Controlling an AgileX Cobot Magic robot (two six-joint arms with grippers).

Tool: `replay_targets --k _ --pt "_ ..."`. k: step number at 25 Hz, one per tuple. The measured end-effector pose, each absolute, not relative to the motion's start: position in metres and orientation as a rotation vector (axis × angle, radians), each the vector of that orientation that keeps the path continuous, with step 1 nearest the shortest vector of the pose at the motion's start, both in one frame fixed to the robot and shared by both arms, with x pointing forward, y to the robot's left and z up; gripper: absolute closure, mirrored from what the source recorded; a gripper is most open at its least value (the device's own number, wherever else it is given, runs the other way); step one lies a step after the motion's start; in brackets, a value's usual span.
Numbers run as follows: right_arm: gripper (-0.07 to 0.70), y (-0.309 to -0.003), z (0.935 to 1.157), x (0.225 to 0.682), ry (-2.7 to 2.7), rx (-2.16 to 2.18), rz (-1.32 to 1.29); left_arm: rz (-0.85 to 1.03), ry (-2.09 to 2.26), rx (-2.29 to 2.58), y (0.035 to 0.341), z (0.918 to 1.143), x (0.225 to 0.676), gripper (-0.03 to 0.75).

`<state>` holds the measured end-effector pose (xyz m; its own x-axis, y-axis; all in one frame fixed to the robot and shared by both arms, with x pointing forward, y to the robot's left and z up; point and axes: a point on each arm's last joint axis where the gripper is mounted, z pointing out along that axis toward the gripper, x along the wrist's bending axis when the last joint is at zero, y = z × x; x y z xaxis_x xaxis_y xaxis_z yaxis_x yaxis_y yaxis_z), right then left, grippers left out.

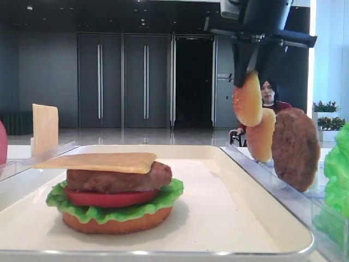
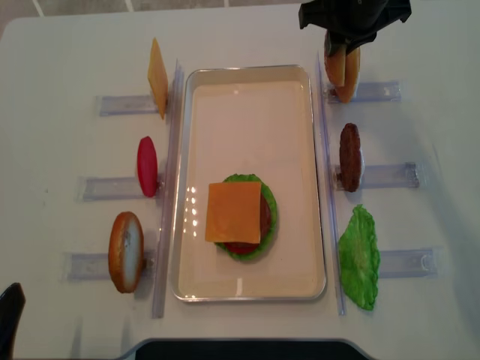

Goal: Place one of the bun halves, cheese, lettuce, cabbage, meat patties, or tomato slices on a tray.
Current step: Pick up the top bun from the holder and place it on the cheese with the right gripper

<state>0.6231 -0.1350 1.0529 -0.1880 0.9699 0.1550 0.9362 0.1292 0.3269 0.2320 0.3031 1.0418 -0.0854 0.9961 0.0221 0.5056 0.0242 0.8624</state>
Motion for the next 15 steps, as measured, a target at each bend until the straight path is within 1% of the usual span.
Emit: replay_targets --k 4,7,11,15 --pt "0.413 -0.135 1.084 0.604 2.325 1.921 0.667 0.975 1.663 1.546 0.303 1.042 0.232 0.024" --pt "0.413 -0.134 1.095 0.586 2.382 1.895 0.757 0.975 1.663 1.546 0.303 1.042 0.232 0.024" --pt "0.414 -0.134 1.097 0.556 2.442 1.852 0.844 0.975 1.663 1.546 0.303 1.042 0.232 0.024" --pt "0.414 -0.139 1.093 0.525 2.466 1.837 0.975 0.975 1.663 1.546 0.303 1.042 0.232 0.024"
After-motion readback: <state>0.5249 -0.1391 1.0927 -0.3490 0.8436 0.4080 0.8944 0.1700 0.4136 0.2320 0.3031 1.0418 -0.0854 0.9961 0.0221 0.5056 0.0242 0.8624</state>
